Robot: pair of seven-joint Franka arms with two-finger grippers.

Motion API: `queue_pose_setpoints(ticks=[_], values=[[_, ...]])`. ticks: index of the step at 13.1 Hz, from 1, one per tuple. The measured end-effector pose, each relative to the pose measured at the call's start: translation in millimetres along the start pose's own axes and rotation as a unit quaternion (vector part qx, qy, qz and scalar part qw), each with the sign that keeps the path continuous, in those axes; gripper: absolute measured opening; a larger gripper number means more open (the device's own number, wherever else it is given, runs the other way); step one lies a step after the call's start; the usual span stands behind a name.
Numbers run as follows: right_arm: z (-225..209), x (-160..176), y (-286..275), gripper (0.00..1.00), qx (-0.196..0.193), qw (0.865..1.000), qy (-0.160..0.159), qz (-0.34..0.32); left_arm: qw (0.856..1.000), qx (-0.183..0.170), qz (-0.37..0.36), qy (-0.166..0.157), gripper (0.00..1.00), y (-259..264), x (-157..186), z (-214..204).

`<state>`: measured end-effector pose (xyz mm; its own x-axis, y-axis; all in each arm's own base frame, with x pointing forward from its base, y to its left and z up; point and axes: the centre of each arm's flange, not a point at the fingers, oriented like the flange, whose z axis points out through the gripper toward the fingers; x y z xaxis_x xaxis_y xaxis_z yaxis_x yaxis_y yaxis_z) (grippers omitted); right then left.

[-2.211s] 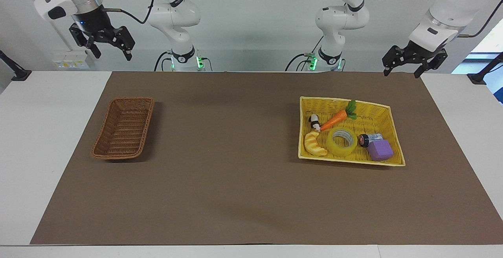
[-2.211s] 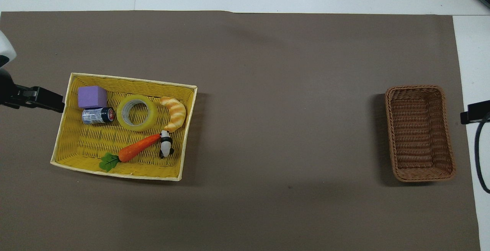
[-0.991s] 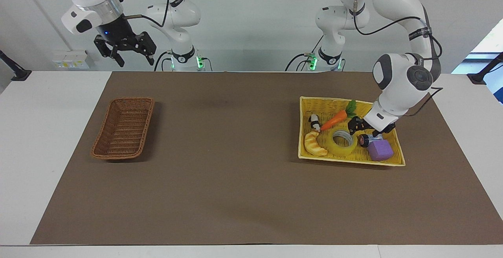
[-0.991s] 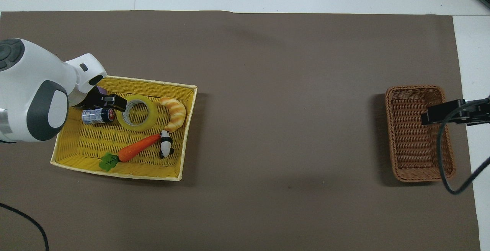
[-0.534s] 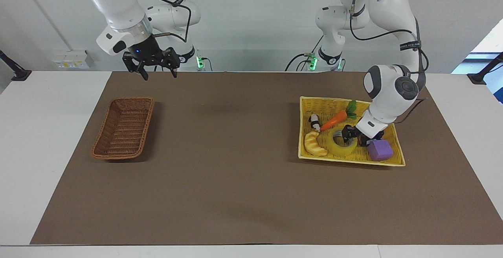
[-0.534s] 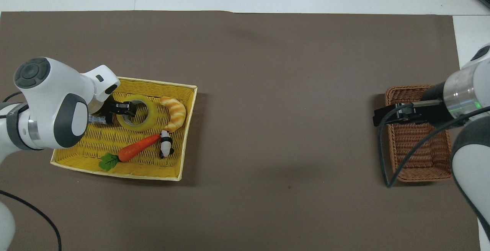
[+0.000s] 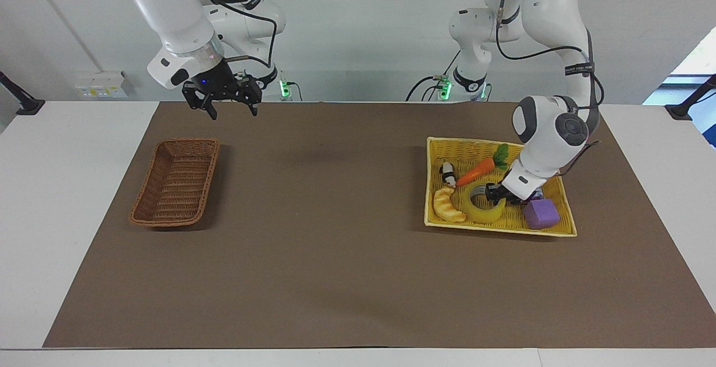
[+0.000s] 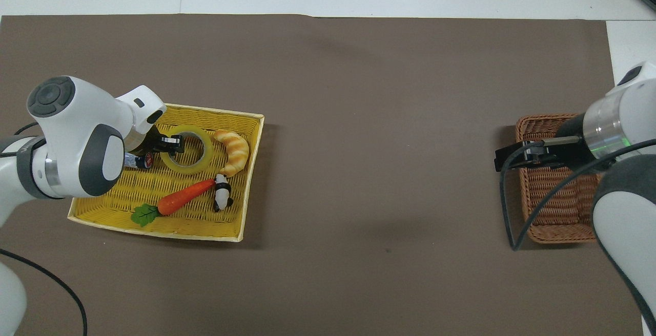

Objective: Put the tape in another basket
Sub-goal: 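Lift the tape with the left gripper while the right gripper approaches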

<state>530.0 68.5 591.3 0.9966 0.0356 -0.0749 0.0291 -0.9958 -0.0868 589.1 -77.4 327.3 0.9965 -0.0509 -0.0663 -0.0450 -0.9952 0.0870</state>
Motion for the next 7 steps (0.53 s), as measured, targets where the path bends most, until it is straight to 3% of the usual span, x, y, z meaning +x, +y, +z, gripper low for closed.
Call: queue_pose_setpoints(ticks=[7], values=[[0,0,-2,1.0,0.004,1.0,0.002,0.0,1.0,-0.006,-0.004,-0.023,0.1,3,9,-33]])
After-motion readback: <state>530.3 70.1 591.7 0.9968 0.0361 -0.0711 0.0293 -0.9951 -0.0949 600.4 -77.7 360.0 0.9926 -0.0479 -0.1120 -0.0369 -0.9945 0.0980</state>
